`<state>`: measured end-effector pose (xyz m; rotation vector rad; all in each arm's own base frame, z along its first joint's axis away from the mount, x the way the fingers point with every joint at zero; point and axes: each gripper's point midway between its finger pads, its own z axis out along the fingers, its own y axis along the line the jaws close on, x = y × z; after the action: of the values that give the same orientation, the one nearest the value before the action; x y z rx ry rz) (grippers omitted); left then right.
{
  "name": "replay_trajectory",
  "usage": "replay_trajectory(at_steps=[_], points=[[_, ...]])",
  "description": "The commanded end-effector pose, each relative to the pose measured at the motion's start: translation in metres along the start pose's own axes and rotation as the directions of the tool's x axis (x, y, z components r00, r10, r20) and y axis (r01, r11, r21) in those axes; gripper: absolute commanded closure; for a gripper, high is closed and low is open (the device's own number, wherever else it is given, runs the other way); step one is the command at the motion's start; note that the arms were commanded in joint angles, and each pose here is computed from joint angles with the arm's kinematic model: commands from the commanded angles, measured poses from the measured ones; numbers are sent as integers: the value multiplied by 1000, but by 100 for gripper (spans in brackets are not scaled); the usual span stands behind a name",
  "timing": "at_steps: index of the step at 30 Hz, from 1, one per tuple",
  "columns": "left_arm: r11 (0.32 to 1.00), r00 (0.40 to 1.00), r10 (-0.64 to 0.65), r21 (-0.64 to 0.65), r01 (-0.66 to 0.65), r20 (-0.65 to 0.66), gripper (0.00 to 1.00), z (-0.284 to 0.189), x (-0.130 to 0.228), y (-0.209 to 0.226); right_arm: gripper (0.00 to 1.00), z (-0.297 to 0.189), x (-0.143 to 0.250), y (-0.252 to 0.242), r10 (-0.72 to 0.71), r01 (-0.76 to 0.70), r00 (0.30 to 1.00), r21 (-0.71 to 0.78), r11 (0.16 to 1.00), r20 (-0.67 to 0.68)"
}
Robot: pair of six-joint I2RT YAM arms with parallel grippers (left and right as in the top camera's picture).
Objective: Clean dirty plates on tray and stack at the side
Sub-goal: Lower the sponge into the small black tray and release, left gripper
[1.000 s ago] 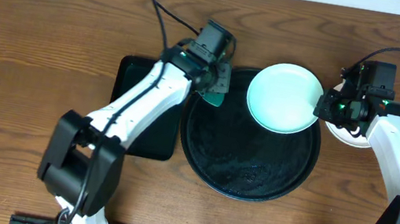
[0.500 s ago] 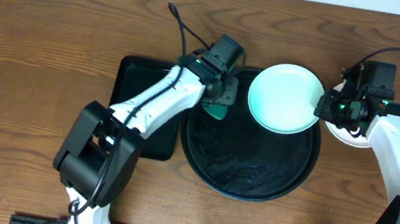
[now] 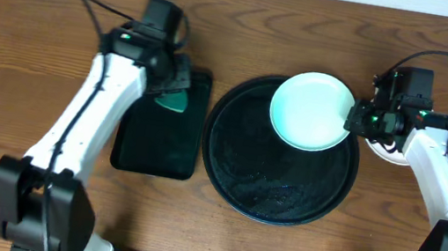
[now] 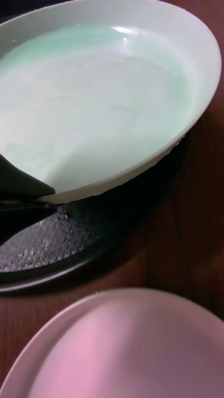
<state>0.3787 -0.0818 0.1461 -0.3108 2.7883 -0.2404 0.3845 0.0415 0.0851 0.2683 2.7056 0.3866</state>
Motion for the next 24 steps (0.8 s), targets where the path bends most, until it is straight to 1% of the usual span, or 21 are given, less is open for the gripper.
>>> replay_trajectory(at_steps=[1, 6, 10, 15, 19, 24], points=[[999, 999, 29, -16, -28, 26, 92, -15, -10, 17, 99, -4, 1, 14, -31, 32, 999, -24, 999, 11], [998, 999, 24, -49, -26, -42, 92, 5, 7, 34, 99, -2, 4, 27, -64, 64, 998, -38, 997, 7], [995, 994, 47, -83, -55, -103, 92, 31, 24, 46, 99, -1, 7, 35, -85, 85, 996, -47, 995, 5], [990, 981, 40, -123, -64, -188, 92, 61, 46, 60, 99, 0, 9, 40, -95, 95, 995, -52, 994, 2], [986, 973, 33, -150, -68, -226, 92, 74, 53, 66, 99, 0, 9, 40, -95, 95, 995, -52, 994, 2], [986, 974, 33, -149, -68, -226, 92, 77, 52, 66, 99, 0, 9, 40, -95, 95, 995, -52, 994, 2]])
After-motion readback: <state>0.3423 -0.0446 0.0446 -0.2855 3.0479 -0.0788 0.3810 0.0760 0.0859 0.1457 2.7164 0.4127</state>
